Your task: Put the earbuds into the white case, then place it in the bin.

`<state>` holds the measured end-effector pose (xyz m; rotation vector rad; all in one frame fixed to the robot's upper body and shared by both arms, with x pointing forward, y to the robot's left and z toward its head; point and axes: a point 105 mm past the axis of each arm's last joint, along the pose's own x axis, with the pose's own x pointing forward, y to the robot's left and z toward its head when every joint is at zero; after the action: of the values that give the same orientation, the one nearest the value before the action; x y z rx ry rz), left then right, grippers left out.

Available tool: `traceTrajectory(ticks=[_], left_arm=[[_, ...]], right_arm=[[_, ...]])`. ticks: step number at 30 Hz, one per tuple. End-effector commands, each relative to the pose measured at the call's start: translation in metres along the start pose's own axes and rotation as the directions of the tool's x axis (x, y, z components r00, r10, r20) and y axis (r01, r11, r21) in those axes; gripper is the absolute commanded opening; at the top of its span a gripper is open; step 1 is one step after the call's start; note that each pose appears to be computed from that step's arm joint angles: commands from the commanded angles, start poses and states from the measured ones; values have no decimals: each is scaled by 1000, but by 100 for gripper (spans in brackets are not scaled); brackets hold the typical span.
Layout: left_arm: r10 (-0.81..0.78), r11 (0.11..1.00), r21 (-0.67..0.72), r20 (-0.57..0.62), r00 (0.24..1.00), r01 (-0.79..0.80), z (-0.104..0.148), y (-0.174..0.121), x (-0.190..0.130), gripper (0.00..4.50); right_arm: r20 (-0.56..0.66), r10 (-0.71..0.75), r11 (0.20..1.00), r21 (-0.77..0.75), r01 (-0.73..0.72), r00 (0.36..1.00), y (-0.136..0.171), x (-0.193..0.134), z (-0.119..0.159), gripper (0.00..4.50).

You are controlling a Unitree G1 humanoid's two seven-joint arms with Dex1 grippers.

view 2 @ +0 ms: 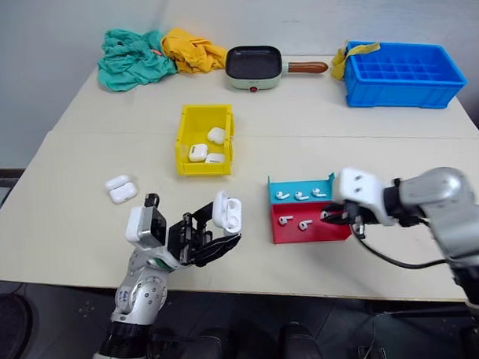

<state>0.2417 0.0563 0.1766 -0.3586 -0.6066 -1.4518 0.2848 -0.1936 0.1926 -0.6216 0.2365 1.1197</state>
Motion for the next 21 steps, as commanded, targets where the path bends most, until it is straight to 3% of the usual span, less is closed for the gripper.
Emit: traceTrajectory(ticks=[1, 3, 4, 9, 14, 21], left_arm=[[-56, 998, 14, 78, 995, 56, 13, 1, 12, 278], [-80, 997, -5, 86, 993, 80, 13, 3, 17, 278], [-88, 996, -9, 90, 992, 89, 14, 4, 18, 278], [-133, 989, -52, 143, 981, 142, 19, 6, 28, 278], [-152, 980, -99, 182, 972, 171, 25, 7, 36, 278], [-182, 972, -113, 189, 965, 206, 30, 6, 41, 278]], right_arm=[[359, -117, 993, 60, 102, 926, 1, -22, 48, 44], [653, -196, 980, 100, 173, 732, 6, -37, 83, 44], [721, -224, 973, 129, 190, 656, 9, -42, 93, 44], [834, -180, 983, 169, 68, 521, 39, -24, 127, 44], [875, -55, 998, 42, 38, 480, 58, -7, 145, 44], [868, 24, 1000, -18, -16, 496, 66, 13, 144, 44]])
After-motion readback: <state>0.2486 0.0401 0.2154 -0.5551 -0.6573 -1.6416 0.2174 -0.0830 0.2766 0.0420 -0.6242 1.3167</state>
